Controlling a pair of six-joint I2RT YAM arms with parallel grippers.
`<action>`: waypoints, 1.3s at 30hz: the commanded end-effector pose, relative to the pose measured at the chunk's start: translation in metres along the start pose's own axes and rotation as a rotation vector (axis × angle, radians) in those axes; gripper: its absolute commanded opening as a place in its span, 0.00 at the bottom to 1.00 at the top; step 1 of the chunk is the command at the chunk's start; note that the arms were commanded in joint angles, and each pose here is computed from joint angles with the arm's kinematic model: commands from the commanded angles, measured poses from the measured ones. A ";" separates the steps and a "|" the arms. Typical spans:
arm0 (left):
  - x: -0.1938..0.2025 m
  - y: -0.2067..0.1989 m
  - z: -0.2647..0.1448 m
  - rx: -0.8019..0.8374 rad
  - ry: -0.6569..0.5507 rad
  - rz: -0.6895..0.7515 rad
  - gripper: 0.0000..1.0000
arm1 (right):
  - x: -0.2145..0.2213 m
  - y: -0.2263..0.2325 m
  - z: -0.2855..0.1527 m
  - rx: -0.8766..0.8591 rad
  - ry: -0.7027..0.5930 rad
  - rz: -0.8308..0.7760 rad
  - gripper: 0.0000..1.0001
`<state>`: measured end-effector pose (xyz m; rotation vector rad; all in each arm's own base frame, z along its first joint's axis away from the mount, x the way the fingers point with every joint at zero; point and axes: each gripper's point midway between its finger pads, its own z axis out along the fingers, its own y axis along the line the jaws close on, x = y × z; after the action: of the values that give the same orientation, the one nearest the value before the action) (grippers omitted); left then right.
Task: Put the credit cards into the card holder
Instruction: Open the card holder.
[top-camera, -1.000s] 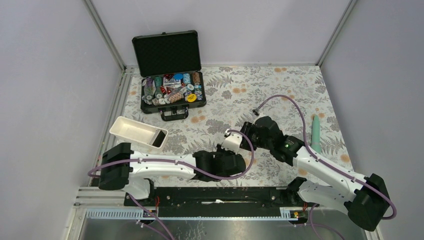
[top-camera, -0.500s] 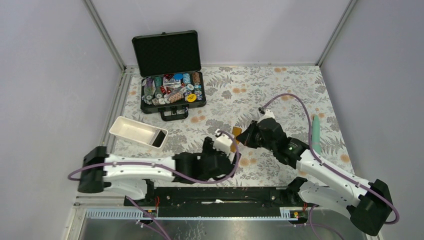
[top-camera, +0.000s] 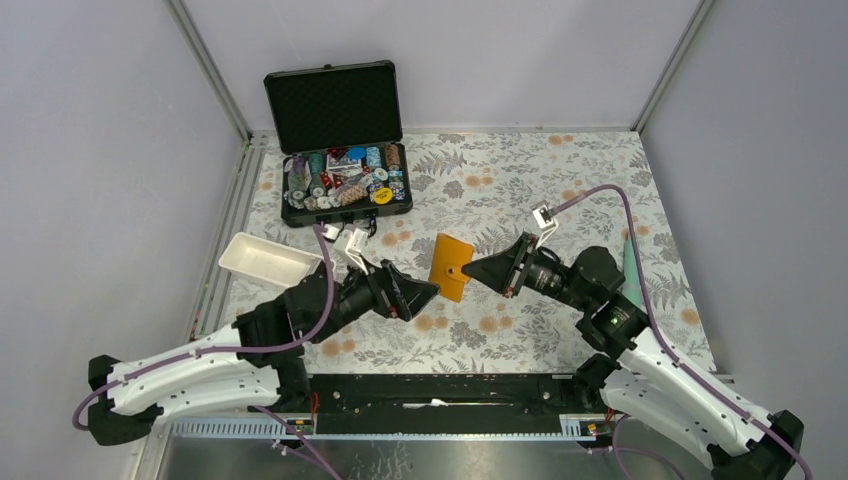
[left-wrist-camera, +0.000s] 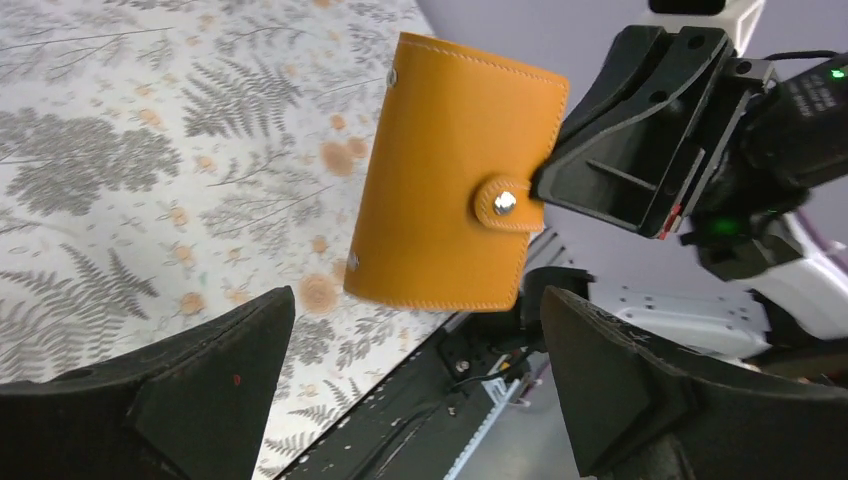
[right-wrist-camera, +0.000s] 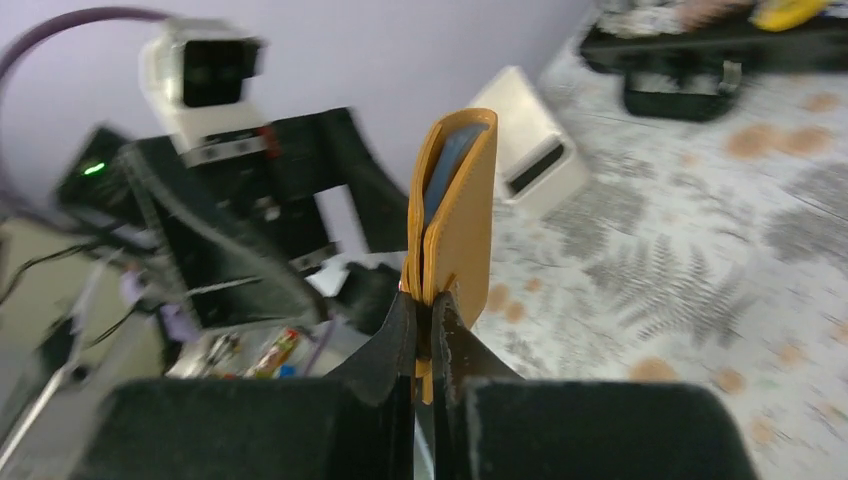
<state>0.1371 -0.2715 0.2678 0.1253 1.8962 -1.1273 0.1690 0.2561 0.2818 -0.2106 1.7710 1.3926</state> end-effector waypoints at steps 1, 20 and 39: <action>0.000 -0.040 -0.005 0.190 0.055 -0.006 0.99 | -0.008 0.078 -0.016 -0.379 0.029 -0.025 0.00; -0.003 -0.088 -0.025 0.514 0.030 -0.107 0.50 | -0.007 0.104 -0.031 -0.523 0.050 0.004 0.00; 0.036 -0.026 -0.006 0.327 0.332 -0.037 0.00 | 0.009 0.048 -0.041 -0.156 0.136 -0.202 0.71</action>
<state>0.1198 -0.2865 0.2442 0.3120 1.9916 -1.4270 0.1251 0.2407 0.3066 -0.4084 1.6953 1.4336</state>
